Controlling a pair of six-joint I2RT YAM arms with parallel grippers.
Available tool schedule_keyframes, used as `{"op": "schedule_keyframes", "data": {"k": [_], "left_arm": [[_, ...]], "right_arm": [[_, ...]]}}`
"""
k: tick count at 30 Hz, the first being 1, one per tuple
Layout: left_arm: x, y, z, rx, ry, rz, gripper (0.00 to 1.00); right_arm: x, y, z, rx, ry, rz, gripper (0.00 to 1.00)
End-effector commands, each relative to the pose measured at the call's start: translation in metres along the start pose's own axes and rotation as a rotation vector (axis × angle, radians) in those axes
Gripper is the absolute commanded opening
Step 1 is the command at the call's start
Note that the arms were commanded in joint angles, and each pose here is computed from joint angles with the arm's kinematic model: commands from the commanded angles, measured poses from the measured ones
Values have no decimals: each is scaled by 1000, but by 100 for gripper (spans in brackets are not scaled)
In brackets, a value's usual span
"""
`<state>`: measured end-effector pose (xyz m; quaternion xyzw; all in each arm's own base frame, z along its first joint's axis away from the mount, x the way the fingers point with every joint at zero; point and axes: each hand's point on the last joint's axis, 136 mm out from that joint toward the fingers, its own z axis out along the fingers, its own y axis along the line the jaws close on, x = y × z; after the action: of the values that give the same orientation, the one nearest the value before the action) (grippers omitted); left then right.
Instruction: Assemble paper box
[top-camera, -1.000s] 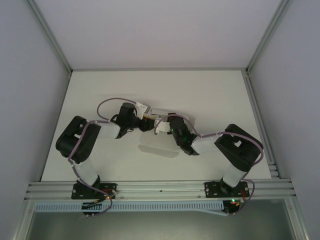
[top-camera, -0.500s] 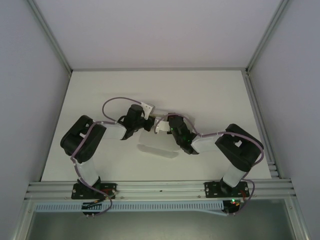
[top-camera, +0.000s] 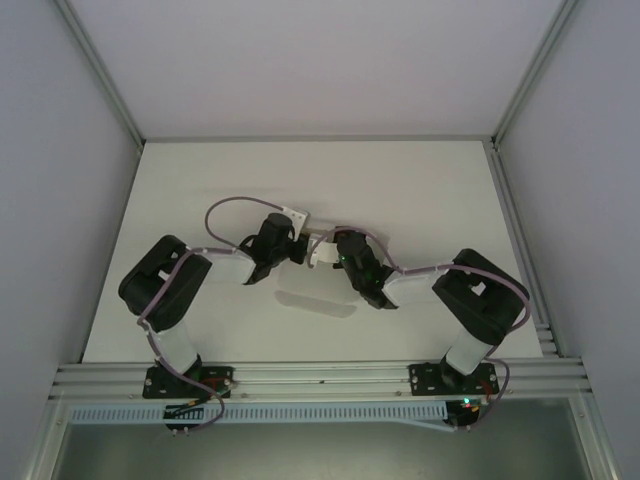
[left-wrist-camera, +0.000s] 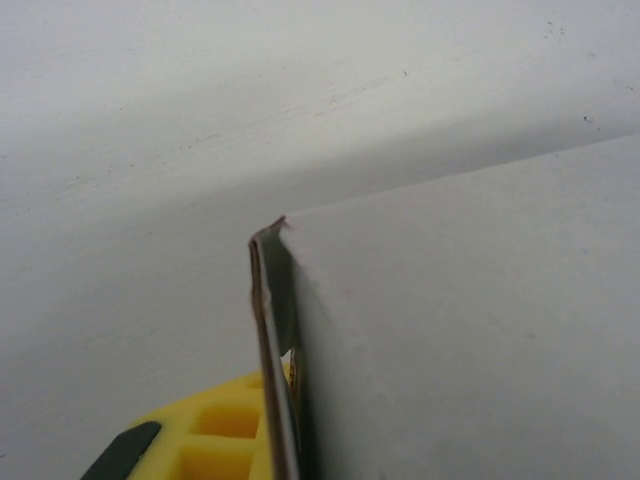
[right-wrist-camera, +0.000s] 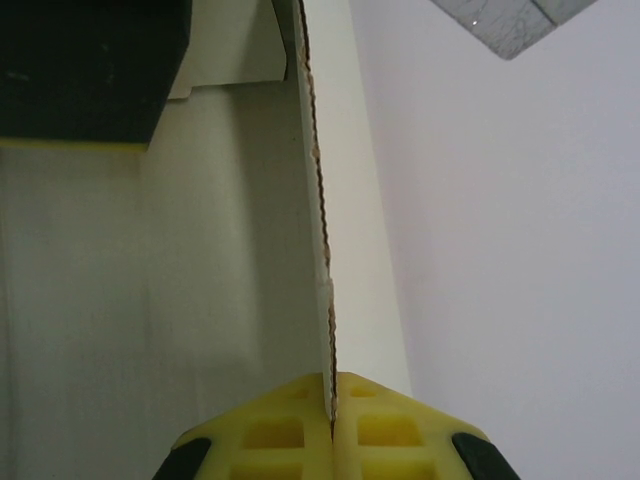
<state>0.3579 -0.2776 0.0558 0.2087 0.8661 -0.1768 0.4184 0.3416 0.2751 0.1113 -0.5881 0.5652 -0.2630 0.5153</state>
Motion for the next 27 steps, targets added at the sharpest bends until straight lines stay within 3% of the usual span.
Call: {"op": "schedule_keyframes", "data": {"k": [1, 14, 17, 18, 27], "left_arm": [[10, 41, -13, -182, 35, -42, 18], [37, 61, -28, -296, 102, -79, 21], [38, 68, -30, -335, 104, -73, 2], [37, 70, -31, -358, 99, -73, 0], [36, 98, -45, -582, 46, -135, 0]], "right_arm": [[2, 12, -4, -45, 17, 8, 0], [18, -1, -1, 6, 97, 6, 0], [18, -3, -3, 4, 96, 16, 0], [16, -3, -3, 1, 92, 17, 0], [19, -11, -5, 21, 117, 39, 0]]}}
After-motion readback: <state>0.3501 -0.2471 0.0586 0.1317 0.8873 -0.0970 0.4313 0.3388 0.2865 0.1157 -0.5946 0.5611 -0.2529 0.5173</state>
